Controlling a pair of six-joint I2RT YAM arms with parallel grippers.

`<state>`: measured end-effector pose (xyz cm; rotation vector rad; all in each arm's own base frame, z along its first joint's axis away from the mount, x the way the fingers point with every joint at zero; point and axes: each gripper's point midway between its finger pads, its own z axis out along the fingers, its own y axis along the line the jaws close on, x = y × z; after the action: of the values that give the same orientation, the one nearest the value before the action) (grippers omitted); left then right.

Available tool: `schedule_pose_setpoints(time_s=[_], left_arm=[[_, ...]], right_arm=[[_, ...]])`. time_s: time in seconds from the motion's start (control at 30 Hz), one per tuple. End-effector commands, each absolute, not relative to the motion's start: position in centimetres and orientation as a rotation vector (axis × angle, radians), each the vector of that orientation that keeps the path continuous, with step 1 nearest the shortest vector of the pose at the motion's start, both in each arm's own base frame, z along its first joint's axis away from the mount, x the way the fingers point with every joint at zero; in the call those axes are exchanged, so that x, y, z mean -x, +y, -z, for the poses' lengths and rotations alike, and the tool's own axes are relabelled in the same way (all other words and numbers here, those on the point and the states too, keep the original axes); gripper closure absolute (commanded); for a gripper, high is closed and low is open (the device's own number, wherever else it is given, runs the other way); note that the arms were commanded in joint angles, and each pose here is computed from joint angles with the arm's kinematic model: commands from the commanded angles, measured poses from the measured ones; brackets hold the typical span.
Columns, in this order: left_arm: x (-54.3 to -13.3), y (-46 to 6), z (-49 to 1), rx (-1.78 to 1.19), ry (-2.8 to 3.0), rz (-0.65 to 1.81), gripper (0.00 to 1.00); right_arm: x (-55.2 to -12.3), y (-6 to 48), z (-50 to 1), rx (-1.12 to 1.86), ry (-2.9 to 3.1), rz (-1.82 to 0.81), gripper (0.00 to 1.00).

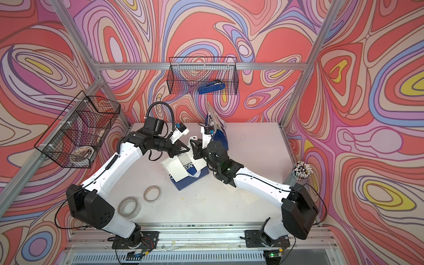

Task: Staple the receipts to the bags
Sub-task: Place the stapler in the takeout bag.

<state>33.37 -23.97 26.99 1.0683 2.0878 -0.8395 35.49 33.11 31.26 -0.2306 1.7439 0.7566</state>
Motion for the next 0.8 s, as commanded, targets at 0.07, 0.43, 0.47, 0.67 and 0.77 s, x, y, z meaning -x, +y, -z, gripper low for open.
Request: schedule_pose_setpoints(time_s=[0.07, 0.43, 0.47, 0.67, 0.77], left_arm=[[-32.6, -24.9, -29.8, -1.16, 1.928, 0.82, 1.0], [-33.0, -25.3, -29.4, -1.185, 1.921, 0.804, 1.0], [-33.0, -25.4, -29.4, -1.189, 1.915, 0.81, 1.0], [-33.3, -25.7, -29.3, -1.186, 1.908, 0.806, 1.0], [-33.2, -25.7, -29.3, -1.194, 1.905, 0.805, 1.0]], right_arm=[[-35.1, 33.3, -26.7, 0.299, 1.95, -0.633, 0.92], [-33.9, 34.6, -26.6, 0.436, 1.977, -0.67, 0.89], [-33.6, 35.0, -26.5, 0.46, 1.976, -0.686, 0.89], [-33.6, 35.7, -25.8, 0.501, 1.99, -0.655, 0.86], [-33.0, 36.1, -25.6, 0.564, 1.984, -0.663, 0.8]])
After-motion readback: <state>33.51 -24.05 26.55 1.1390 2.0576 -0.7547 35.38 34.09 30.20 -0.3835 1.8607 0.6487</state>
